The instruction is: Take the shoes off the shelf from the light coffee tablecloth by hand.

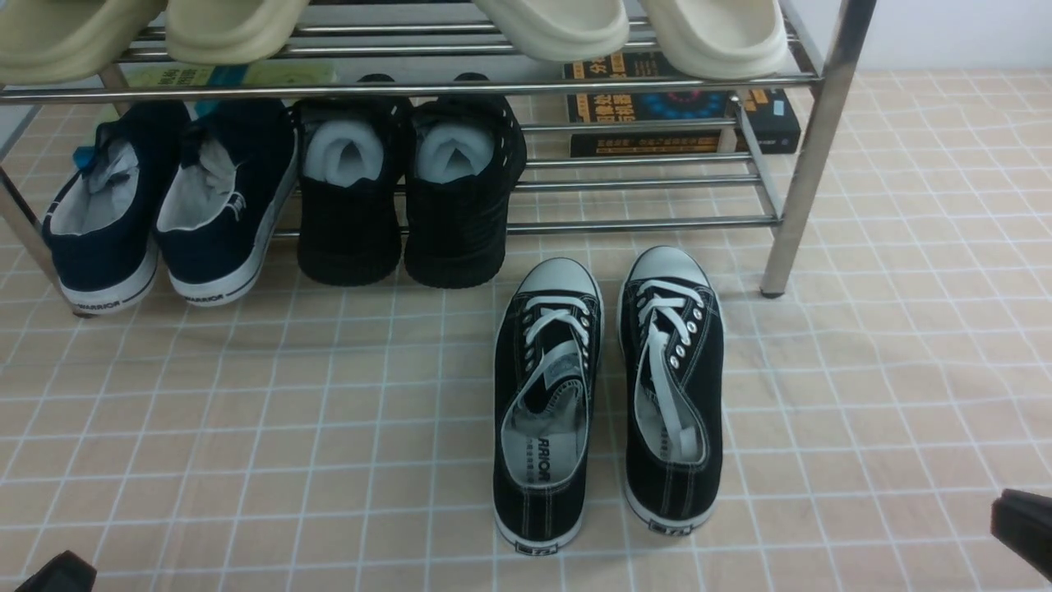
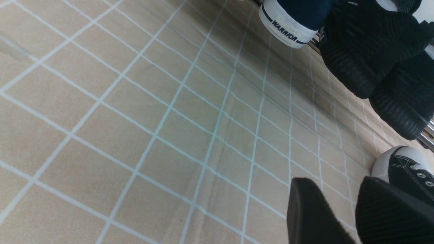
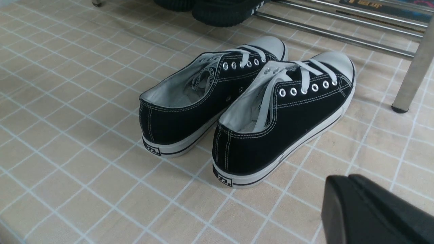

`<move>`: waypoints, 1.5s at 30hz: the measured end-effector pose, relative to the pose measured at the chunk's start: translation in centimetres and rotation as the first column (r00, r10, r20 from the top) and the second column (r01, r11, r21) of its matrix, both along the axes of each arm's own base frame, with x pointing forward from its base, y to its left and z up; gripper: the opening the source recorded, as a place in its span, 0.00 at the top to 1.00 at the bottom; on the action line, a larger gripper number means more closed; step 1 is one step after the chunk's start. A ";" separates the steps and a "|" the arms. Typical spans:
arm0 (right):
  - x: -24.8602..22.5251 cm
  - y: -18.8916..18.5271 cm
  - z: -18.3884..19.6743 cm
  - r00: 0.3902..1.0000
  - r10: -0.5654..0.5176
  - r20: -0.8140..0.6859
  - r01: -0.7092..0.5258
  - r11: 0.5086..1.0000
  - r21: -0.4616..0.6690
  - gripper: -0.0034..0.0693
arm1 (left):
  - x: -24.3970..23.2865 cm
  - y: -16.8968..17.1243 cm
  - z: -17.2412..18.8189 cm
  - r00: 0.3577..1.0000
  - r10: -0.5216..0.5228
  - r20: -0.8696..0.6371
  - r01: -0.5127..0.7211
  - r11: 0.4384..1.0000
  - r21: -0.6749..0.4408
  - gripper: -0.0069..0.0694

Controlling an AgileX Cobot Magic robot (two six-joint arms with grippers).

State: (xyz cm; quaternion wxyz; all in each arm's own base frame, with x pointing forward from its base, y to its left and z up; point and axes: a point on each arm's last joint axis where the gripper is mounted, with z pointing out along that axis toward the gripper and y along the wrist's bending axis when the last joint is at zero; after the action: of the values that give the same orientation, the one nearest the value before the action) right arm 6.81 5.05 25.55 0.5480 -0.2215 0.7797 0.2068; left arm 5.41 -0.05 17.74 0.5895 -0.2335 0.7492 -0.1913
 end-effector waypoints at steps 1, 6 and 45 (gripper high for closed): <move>0.0 0.0 -0.1 1.000 0.000 -0.002 0.000 1.000 -0.002 0.96 | 0.0 0.0 0.0 1.000 0.001 0.000 -0.001 1.000 0.012 0.59; 0.0 0.0 -0.1 1.000 0.000 -0.008 0.000 1.000 -0.006 0.96 | 0.0 0.4 0.0 1.000 0.010 0.003 -0.010 0.991 0.135 0.59; -1.6 -5.0 -8.1 0.822 -0.569 0.026 0.570 0.822 -0.009 0.91 | 0.0 1.2 0.3 0.999 0.031 0.013 -0.034 0.898 0.438 0.59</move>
State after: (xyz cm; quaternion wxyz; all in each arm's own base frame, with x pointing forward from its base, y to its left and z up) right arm 5.21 0.09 17.42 0.5915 0.0142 0.8058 0.0249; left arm 5.41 1.16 18.03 0.6323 -0.1069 0.7673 -0.0090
